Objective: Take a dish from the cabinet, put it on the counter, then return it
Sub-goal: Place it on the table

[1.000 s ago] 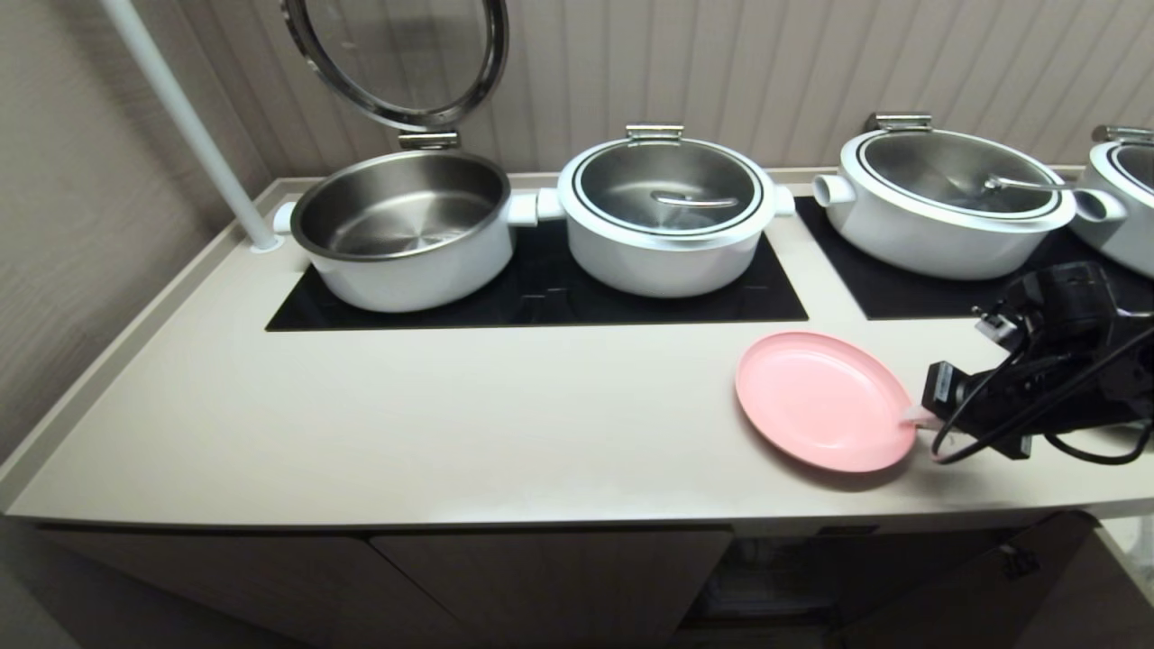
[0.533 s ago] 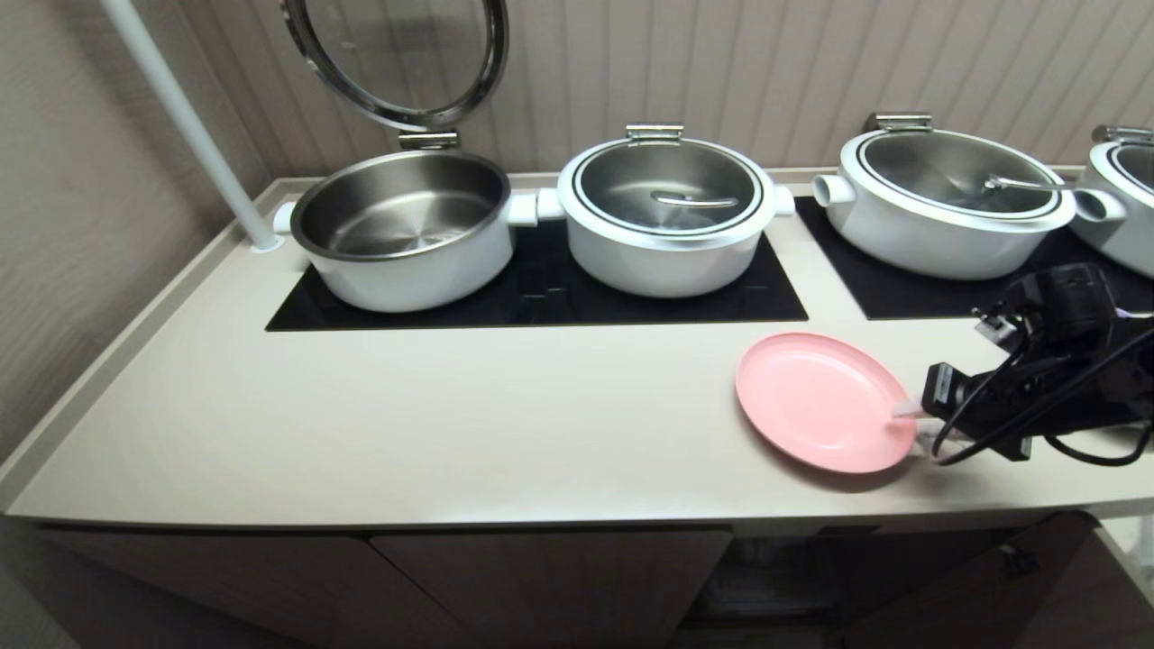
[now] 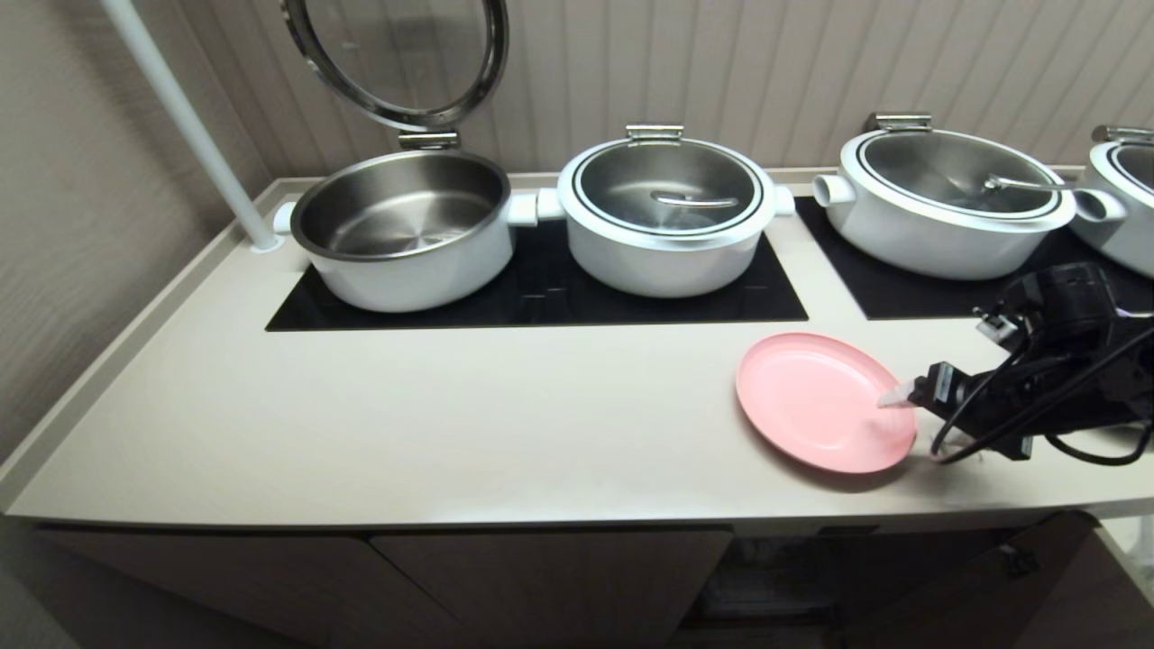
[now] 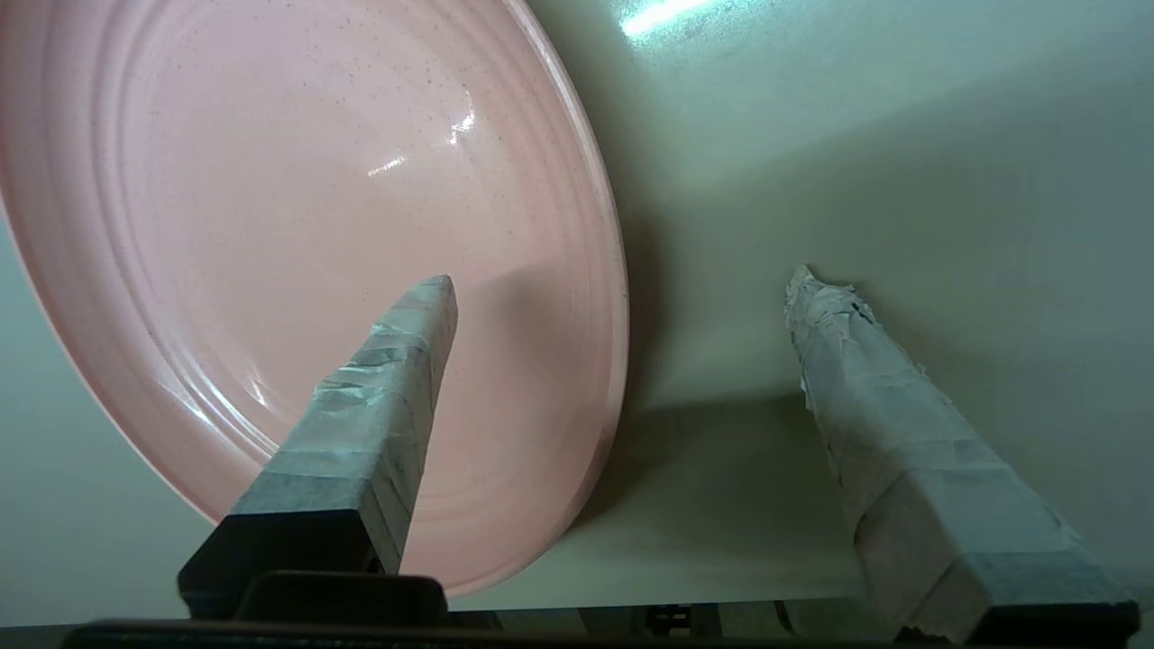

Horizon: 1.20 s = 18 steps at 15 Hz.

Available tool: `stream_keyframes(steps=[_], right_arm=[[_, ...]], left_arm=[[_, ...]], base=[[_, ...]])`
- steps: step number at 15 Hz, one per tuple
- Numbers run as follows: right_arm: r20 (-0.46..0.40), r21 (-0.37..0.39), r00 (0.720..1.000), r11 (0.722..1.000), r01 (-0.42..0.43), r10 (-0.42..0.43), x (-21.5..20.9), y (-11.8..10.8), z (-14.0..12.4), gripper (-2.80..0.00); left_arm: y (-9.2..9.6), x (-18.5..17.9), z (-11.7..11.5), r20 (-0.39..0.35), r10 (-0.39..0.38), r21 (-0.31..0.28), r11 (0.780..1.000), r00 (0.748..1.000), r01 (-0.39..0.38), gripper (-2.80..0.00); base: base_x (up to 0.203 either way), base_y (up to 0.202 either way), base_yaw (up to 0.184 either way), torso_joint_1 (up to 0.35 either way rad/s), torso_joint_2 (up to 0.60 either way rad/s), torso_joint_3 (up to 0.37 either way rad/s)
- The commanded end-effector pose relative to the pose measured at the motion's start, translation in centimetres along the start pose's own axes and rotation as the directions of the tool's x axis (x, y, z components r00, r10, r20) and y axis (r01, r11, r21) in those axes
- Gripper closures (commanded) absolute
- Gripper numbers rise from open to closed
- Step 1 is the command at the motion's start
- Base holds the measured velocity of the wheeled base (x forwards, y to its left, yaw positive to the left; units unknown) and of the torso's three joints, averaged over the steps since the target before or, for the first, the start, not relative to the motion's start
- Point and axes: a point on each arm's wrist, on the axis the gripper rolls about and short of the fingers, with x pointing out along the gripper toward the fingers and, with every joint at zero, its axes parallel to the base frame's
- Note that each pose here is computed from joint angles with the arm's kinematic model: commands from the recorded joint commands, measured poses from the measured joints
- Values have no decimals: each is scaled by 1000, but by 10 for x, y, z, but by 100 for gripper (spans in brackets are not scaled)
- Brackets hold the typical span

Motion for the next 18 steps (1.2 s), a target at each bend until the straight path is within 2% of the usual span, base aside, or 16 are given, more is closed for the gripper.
stream_keyframes(steps=[1,8,13,18], right_arm=[[3,1,1000,1000,-4,4,-1,1,0,-280],[14,-9,1000,1000,-16,16,-4,5,1,-280],[67,-39,997,999,-27,30,-7,12,4,-280],[82,-53,996,998,-34,38,-12,16,4,-280]], left_arm=[[0,0,0,1,0,0,1000,1000,0,0],[0,0,0,1,0,0,1000,1000,0,0],[0,0,0,1,0,0,1000,1000,0,0],[0,0,0,1,0,0,1000,1000,0,0]], base=[[0,0,0,0,0,0],[0,0,0,0,0,0],[0,0,0,0,0,0],[0,0,0,0,0,0]])
